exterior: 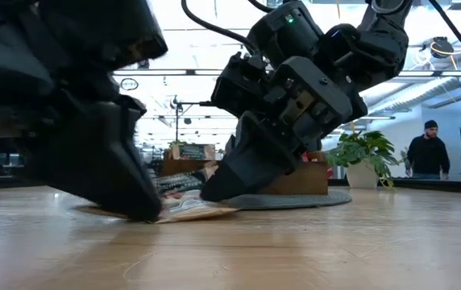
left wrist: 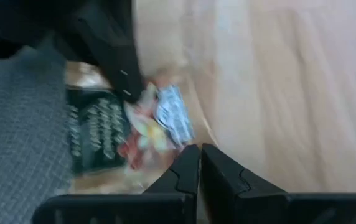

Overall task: Pick & Place Tea
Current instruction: Put the right light brown tea sachet into the left section of the wooden organizer

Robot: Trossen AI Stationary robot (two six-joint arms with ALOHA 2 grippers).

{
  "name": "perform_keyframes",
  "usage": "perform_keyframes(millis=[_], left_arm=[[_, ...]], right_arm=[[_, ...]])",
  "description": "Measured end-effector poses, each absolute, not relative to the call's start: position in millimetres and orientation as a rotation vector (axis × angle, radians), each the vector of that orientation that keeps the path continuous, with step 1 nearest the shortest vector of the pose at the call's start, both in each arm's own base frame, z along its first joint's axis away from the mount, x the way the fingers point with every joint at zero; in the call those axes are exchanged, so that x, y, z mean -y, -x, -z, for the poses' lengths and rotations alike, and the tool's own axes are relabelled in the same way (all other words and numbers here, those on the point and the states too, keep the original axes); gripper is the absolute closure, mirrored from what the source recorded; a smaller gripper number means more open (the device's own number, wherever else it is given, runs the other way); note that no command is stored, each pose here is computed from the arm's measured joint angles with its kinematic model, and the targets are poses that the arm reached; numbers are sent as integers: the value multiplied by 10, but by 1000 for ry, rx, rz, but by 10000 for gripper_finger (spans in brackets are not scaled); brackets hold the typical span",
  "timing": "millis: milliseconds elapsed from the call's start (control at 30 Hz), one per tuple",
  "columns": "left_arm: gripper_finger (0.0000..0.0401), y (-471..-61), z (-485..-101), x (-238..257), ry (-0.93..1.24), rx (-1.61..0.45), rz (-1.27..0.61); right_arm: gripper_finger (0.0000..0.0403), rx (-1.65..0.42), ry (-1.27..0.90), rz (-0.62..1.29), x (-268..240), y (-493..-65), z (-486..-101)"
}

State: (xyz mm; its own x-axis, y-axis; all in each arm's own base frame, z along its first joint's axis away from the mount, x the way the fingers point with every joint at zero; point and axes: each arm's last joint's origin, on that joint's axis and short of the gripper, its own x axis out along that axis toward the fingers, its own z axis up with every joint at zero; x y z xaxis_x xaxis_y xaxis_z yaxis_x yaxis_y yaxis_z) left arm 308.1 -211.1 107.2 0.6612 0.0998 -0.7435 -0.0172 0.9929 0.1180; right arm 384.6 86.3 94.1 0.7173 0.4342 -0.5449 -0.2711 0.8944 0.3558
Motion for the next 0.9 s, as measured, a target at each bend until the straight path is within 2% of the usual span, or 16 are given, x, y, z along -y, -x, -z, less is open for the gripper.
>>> perform_keyframes(millis=[233, 367, 500, 600, 733, 900], left_arm=[[375, -3025, -1395, 2202, -57, -784, 8], [375, -2904, -1666, 2301, -27, -725, 60], [375, -2727, -1745, 2429, -76, -704, 63], [375, -2571, -1700, 2522, -134, -713, 29], [375, -2444, -1640, 2601, -163, -721, -4], [375, -2399, -1637, 2616, -179, -709, -31]], right_arm=[[400, -635, -231, -414, -865, -3849, -1021], [401, -594, -180, -440, -889, -3827, -1205], [402, -525, -95, -442, -915, -3774, -1503], [402, -474, 25, -380, -900, -3710, -1755], [402, -426, 247, -182, -782, -3636, -2020], [402, -430, 426, -53, -512, -3666, -2064]])
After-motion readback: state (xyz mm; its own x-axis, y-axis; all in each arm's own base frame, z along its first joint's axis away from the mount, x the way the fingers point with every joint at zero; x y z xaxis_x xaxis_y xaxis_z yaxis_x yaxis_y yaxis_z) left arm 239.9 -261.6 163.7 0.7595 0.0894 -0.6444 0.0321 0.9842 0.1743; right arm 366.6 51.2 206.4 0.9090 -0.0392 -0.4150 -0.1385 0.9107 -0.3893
